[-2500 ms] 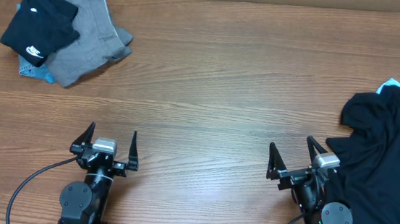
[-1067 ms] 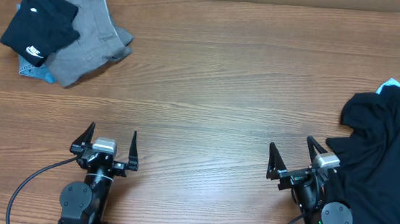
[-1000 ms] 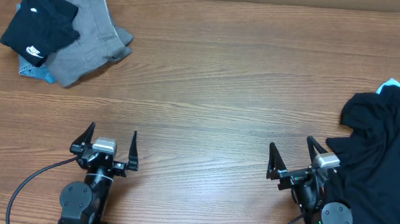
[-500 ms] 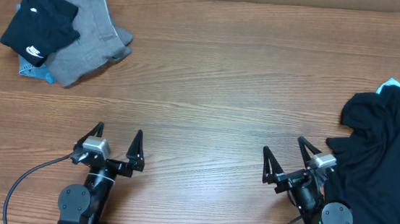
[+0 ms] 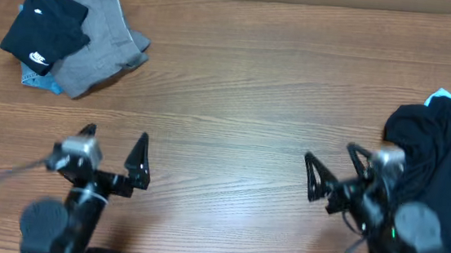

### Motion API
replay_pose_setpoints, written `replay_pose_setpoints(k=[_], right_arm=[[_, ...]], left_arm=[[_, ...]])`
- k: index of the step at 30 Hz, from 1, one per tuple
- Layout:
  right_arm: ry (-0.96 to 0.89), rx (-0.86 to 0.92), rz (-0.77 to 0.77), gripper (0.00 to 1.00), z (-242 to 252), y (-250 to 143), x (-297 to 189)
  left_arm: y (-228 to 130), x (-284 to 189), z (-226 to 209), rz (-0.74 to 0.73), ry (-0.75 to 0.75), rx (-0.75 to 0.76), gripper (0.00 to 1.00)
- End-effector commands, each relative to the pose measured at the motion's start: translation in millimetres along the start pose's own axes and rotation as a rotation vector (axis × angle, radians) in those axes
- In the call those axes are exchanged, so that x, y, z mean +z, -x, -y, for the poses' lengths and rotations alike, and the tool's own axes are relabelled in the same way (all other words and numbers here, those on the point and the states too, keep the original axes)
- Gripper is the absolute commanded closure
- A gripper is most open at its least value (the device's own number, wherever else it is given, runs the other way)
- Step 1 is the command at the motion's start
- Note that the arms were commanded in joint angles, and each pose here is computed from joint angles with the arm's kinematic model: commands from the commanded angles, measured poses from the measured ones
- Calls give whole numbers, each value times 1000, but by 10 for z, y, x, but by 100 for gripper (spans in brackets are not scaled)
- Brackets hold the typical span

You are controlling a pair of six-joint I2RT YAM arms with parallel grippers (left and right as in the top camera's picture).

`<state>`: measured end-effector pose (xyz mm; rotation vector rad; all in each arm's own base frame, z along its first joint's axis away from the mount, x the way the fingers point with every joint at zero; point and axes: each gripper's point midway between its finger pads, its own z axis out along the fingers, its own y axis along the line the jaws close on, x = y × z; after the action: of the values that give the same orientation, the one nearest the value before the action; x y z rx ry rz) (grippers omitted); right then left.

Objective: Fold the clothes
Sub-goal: 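Reach the right gripper to the crumpled black t-shirt and grasp it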

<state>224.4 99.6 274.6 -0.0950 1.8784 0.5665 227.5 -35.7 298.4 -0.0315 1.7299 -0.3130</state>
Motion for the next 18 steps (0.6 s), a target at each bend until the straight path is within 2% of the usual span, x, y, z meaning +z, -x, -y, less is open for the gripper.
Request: replay_pose_setpoints(k=[1, 3, 8, 10, 14, 18], right_arm=[[-115, 54, -131, 0, 108, 264, 160], [-149, 94, -242, 0, 144, 358, 252], [-64, 186, -451, 0, -73, 595, 485], [-115, 124, -495, 0, 43, 630, 613], [-544, 269, -475, 0, 863, 561, 795], [-758, 393, -525, 0, 1524, 343, 836]], left_arm=[[300, 121, -1, -126, 50, 11, 0], [367, 182, 7, -236, 69, -4, 0], [496, 317, 13, -439, 109, -32, 0], [509, 387, 5, -489, 119, -39, 0], [358, 515, -18, -595, 124, -59, 0], [224, 532, -14, -659, 117, -75, 0]])
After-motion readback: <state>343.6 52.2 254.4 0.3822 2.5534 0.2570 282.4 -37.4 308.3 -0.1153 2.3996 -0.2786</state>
